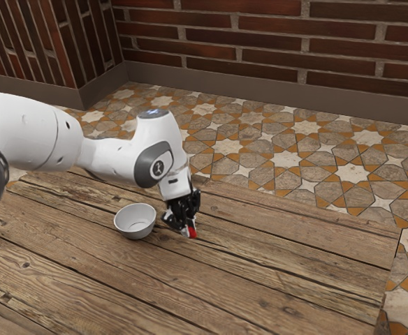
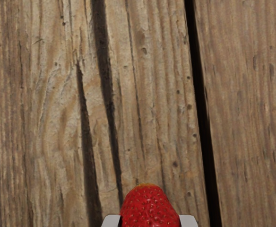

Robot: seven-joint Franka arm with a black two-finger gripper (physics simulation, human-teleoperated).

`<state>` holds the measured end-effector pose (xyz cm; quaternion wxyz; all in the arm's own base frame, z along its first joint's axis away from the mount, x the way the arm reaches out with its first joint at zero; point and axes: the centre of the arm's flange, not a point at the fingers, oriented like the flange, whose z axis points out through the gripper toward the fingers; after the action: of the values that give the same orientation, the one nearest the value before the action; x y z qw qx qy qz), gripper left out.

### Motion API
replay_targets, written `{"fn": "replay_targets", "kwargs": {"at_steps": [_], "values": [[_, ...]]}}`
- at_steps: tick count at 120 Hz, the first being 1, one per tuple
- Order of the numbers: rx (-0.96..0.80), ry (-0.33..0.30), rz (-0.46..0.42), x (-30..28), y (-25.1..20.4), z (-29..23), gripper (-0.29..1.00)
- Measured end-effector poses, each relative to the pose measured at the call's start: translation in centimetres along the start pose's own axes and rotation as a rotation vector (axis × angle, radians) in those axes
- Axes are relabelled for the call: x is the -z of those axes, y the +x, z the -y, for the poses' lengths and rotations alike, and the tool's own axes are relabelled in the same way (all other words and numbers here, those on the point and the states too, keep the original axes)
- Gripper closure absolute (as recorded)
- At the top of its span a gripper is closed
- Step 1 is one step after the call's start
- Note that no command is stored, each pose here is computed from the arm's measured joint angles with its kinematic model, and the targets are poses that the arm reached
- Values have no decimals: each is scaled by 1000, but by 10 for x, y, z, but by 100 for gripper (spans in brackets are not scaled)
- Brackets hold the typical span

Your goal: Take strawberry from the bowl

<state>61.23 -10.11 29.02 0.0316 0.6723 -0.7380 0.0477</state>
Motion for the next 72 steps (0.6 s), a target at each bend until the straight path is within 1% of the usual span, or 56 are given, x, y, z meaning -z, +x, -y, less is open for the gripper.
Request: {"fn": "replay_targets", "kwargs": {"at_steps": [8,17,25,35,45,54,66,72], "values": [[6,-13,0,-9,0,0,61],[13,-22,-1,-12,-1,0,46],[19,-20,-3,-9,-1,0,33],[27,-5,-6,4,0,-1,23],[46,44,-18,51,-2,-4,15],[90,80,-27,103,-17,-11,11],[136,121,15,182,-34,-32,7],[177,132,38,213,-45,-44,5]]}}
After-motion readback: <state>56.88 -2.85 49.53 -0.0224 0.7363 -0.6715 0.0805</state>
